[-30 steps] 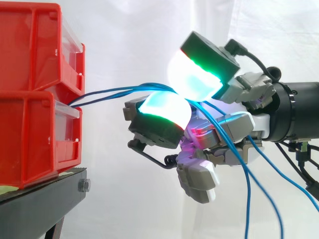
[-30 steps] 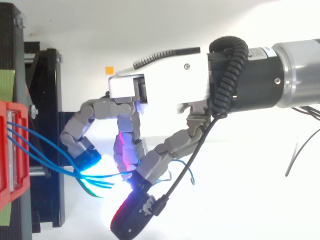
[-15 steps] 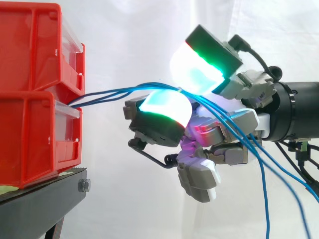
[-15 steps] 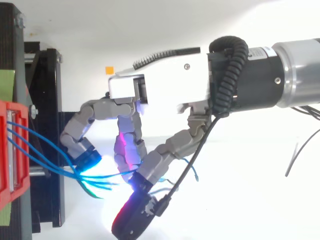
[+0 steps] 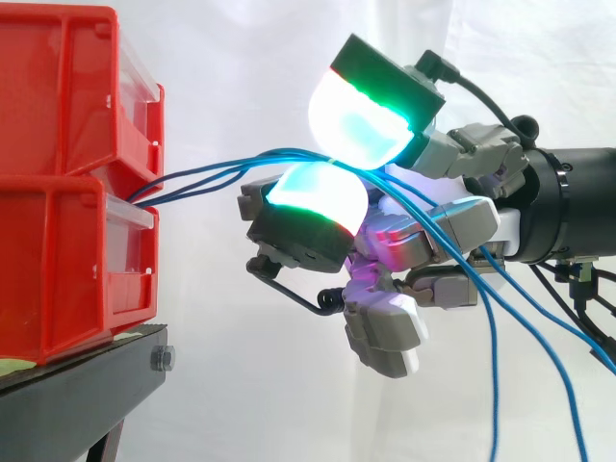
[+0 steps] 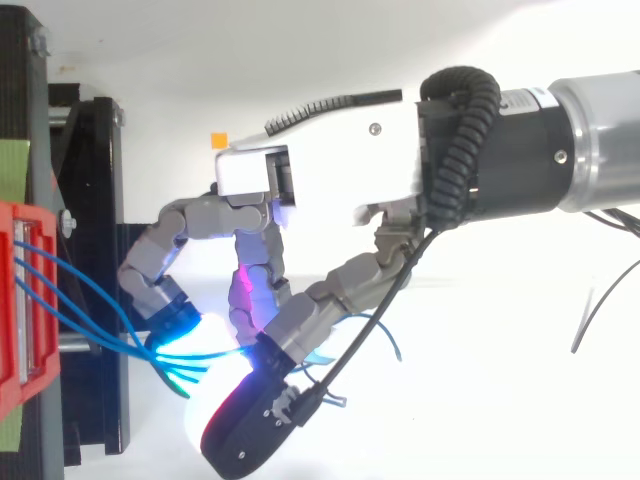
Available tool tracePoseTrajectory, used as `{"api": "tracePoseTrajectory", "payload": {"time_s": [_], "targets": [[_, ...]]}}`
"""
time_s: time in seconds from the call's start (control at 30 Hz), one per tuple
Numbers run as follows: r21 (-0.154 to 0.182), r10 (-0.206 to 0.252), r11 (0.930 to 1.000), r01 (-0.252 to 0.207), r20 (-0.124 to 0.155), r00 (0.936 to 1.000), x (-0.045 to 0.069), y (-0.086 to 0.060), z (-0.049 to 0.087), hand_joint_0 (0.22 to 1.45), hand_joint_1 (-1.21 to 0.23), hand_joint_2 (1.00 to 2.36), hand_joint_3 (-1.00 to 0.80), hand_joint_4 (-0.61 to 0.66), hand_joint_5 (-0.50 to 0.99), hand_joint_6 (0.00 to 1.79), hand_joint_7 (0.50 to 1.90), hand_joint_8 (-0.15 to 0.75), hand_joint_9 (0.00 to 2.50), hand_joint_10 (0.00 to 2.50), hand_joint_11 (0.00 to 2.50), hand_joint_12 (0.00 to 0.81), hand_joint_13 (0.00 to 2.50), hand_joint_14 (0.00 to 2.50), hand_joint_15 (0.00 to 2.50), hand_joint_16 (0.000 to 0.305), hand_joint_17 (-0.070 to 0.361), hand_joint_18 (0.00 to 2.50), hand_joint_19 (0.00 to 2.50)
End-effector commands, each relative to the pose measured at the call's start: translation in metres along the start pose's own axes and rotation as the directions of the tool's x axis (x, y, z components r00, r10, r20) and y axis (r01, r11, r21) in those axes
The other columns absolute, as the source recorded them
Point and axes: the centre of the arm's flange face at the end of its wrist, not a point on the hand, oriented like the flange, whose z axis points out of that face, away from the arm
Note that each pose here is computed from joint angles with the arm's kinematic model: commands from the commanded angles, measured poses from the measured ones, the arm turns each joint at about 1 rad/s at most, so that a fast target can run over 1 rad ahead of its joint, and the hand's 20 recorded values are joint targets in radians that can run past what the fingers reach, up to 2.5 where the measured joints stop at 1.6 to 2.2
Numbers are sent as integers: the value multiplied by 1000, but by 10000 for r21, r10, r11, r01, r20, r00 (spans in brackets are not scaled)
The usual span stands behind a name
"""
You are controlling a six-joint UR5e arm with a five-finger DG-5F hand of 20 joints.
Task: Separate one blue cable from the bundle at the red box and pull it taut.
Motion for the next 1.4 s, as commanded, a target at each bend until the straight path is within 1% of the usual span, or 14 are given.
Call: {"api": "tracePoseTrajectory", "payload": {"time_s": [0.0, 0.13, 0.27, 0.33, 0.4, 0.53, 0.57, 0.63, 0.7, 0.93, 1.0, 1.1, 1.23, 1.37], "targets": [[33, -11, 10000, 11, -8, 10000, 0, 2, 0, 619, -767, 1013, -350, 39, -63, 882, 1269, 388, 1612, 30, 1308, 425, 1234, 27, 718, 49, 111, 1099, 673], [33, -11, 10000, 11, -8, 10000, 0, 2, 0, 668, -896, 1012, -378, 128, -74, 878, 1308, 398, 1552, 28, 1321, 423, 1195, 27, 716, 50, 112, 1084, 647], [48, -9, 10000, 9, -12, 10000, 0, 1, 0, 737, -976, 1000, -500, 63, -78, 865, 1471, 395, 1539, 30, 1315, 414, 1189, 28, 706, 50, 112, 1079, 612], [29, -11, 10000, 11, -23, 10000, 0, 2, 0, 735, -988, 1000, -500, 48, -78, 875, 1508, 392, 1534, 30, 1328, 414, 1192, 27, 701, 49, 110, 1080, 602], [36, -9, 10000, 9, -56, 10000, 0, 2, 0, 717, -983, 1000, -500, 17, -76, 891, 1478, 381, 1532, 30, 1392, 410, 1190, 28, 702, 49, 110, 1082, 591], [88, -1, 10000, 2, -101, 9999, 1, 1, -1, 610, -961, 1000, -500, 53, -69, 898, 1433, 384, 1550, 30, 1405, 411, 1195, 26, 720, 49, 110, 1083, 616], [107, 1, 9999, 0, -89, 10000, 1, 0, -1, 570, -943, 1000, -500, 79, -63, 896, 1398, 393, 1570, 29, 1398, 419, 1206, 27, 718, 50, 112, 1093, 629], [103, 1, 9999, 0, -104, 9999, 1, 0, -1, 525, -900, 1000, -500, 70, -56, 895, 1352, 397, 1585, 28, 1378, 427, 1217, 25, 711, 52, 116, 1113, 631], [99, 1, 10000, 0, -119, 9999, 2, 1, 0, 467, -810, 1000, -500, 53, -46, 889, 1278, 419, 1604, 26, 1340, 449, 1239, 25, 704, 56, 126, 1155, 619], [88, -1, 10000, 2, -101, 9999, 2, 2, -1, 467, -600, 1000, -500, 54, -45, 877, 1195, 421, 1620, 26, 1302, 454, 1247, 24, 698, 57, 128, 1168, 631], [92, -1, 10000, 2, -86, 10000, 0, 1, -1, 498, -542, 1000, -500, 53, -49, 876, 1182, 410, 1615, 28, 1288, 447, 1239, 23, 699, 54, 123, 1146, 649], [88, -1, 10000, 2, -101, 9999, 1, 1, -1, 562, -506, 1000, -500, 41, -57, 871, 1203, 386, 1602, 28, 1308, 430, 1226, 26, 699, 51, 114, 1108, 679], [88, -1, 10000, 2, -101, 9999, 1, 1, -1, 601, -557, 1000, -500, 37, -60, 867, 1195, 378, 1594, 29, 1299, 429, 1216, 26, 715, 50, 112, 1092, 699], [92, -1, 10000, 2, -86, 10000, 0, 1, -1, 586, -676, 1014, -315, 66, -69, 859, 1243, 382, 1552, 28, 1311, 434, 1210, 26, 717, 51, 116, 1091, 693]]}}
